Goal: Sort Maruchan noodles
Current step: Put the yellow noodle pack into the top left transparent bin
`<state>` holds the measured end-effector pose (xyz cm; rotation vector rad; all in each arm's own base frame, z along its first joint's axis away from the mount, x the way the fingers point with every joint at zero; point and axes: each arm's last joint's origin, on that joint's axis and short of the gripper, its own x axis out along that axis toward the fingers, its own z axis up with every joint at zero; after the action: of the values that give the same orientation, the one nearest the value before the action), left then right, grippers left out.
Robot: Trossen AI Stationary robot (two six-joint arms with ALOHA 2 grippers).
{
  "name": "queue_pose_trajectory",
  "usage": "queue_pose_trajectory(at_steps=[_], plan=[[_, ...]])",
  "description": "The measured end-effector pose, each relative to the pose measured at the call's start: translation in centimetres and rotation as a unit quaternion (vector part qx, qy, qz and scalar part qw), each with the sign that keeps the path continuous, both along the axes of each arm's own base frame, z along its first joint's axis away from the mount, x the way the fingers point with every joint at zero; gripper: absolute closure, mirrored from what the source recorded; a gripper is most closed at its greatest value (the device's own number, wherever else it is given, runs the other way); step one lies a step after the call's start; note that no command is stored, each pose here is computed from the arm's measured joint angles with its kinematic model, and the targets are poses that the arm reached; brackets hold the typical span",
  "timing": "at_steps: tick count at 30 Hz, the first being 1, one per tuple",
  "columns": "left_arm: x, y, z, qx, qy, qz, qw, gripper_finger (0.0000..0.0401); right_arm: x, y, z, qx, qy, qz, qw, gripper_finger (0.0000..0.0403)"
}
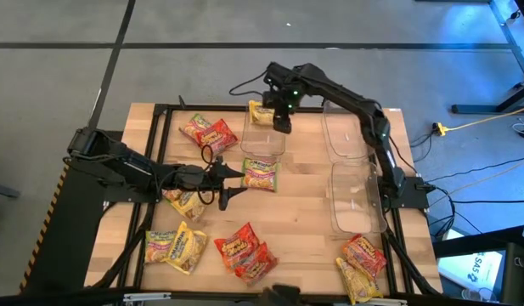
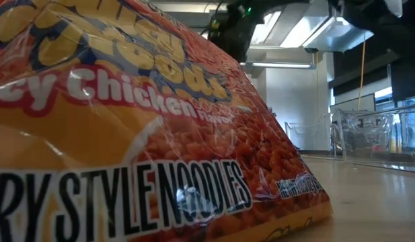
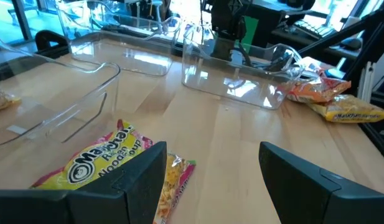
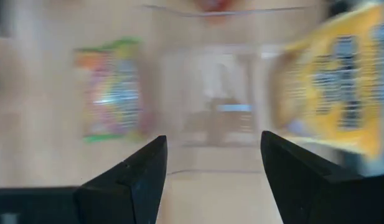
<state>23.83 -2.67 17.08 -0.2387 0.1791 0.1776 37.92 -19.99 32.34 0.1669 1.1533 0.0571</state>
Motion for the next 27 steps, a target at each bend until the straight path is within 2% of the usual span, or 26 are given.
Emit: queue_pose_trajectory(at_steps=[3, 7, 11, 16, 19, 21, 25, 27], plan=[[0.0, -0.3, 0.0, -0.008, -0.001, -0.005, 1.0, 0.0152, -1.0, 2.3, 0.9, 0.031, 0.003, 0.008, 0.999, 0.0173], [-0.1, -0.8, 0.1, -0.01, -0.006, -0.013, 1.0, 0.0152, -2.3, 6.4, 1.1, 0.038, 0.023, 0.038, 0.998, 0.0173], [0.2, -1.6, 0.6, -0.007, -0.014, -0.017, 1.0, 0.0152, -4.0, 10.4, 0.3, 0.028, 0.016, 0.055, 0.998, 0.0173], [1.3, -3.9, 2.6, 0.042, -0.002, -0.045, 0.998, 0.0158, -7.2, 15.0, -1.7, 0.008, -0.021, 0.056, 0.998, 0.0173], [2.2, -5.0, 4.0, 0.063, 0.055, -0.027, 0.996, 0.0159, -9.0, 17.9, -3.5, 0.008, -0.071, 0.061, 0.996, 0.0173], [2.6, -5.4, 4.9, 0.056, 0.116, -0.009, 0.992, 0.0159, -9.9, 19.6, -5.0, 0.008, -0.107, 0.07, 0.992, 0.0173], [2.3, -5.7, 7.0, -0.019, 0.224, 0.037, 0.974, 0.0159, -11.0, 22.5, -8.4, -0.004, -0.195, 0.097, 0.976, 0.0173], [1.7, -5.8, 7.9, -0.075, 0.275, 0.064, 0.956, 0.0159, -11.2, 23.3, -10.1, -0.007, -0.242, 0.108, 0.964, 0.0173]])
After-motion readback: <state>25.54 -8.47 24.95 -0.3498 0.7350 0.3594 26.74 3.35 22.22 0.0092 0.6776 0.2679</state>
